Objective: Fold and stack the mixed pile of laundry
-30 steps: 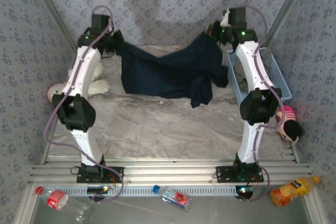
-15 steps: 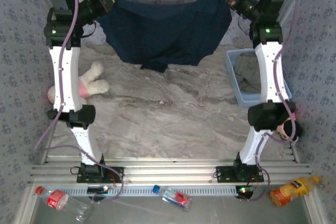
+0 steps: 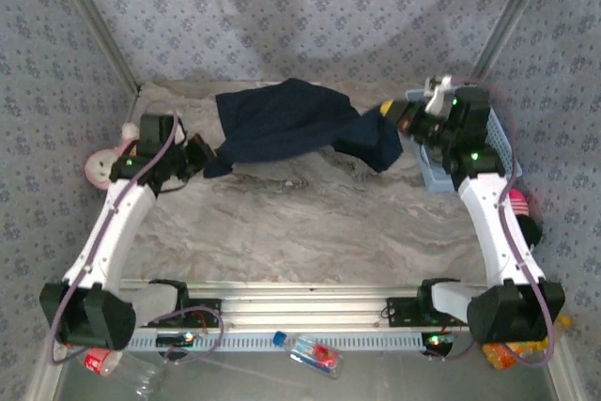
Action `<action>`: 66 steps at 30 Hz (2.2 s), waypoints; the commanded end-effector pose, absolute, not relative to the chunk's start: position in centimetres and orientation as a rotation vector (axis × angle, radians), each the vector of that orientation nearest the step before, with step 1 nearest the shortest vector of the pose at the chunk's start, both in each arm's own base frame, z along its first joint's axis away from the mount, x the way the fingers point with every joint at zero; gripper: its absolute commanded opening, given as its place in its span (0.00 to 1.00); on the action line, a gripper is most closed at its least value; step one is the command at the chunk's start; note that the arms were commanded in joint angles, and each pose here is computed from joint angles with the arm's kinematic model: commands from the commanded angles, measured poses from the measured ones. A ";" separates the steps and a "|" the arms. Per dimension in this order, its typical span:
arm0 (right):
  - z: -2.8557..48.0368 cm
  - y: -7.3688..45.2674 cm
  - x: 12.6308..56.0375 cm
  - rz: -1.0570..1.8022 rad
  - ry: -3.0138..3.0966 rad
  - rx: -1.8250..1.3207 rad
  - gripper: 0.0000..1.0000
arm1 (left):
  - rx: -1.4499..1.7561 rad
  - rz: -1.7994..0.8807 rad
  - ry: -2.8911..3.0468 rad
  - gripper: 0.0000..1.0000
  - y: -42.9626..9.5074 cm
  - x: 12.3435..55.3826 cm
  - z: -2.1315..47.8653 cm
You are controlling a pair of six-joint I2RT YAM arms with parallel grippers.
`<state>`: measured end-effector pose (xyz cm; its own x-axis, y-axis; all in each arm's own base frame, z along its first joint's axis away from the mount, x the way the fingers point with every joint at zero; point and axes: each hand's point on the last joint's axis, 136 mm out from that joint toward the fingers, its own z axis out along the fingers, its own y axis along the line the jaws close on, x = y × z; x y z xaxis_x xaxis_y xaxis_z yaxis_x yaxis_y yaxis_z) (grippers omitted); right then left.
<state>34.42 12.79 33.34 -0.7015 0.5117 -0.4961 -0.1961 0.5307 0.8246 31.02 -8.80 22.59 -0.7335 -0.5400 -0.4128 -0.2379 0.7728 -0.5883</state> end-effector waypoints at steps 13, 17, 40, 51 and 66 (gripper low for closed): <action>19.8 10.6 34.1 1.000 2.310 0.596 0.00 | -0.700 -0.617 2.386 0.00 -9.2 32.2 17.6; 20.2 11.2 41.2 0.958 2.322 0.541 0.00 | -0.625 -0.558 2.406 0.00 -9.7 38.4 19.3; 62.5 9.4 43.8 1.351 1.278 -0.157 0.00 | -0.109 -0.883 1.703 0.00 -11.0 42.4 57.2; 22.9 11.2 29.4 1.298 2.222 0.451 0.00 | -0.617 -0.660 2.433 0.12 -9.0 30.9 17.8; 21.0 6.8 26.2 0.898 2.305 0.591 0.80 | -0.652 -0.507 2.463 0.88 -8.8 31.5 16.7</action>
<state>24.21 8.57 21.79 -0.7681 0.5656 -0.3003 0.1391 0.6052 0.7838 28.93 -8.22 16.73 -0.7389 -0.5592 -0.3758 -0.3632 0.8004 -0.4769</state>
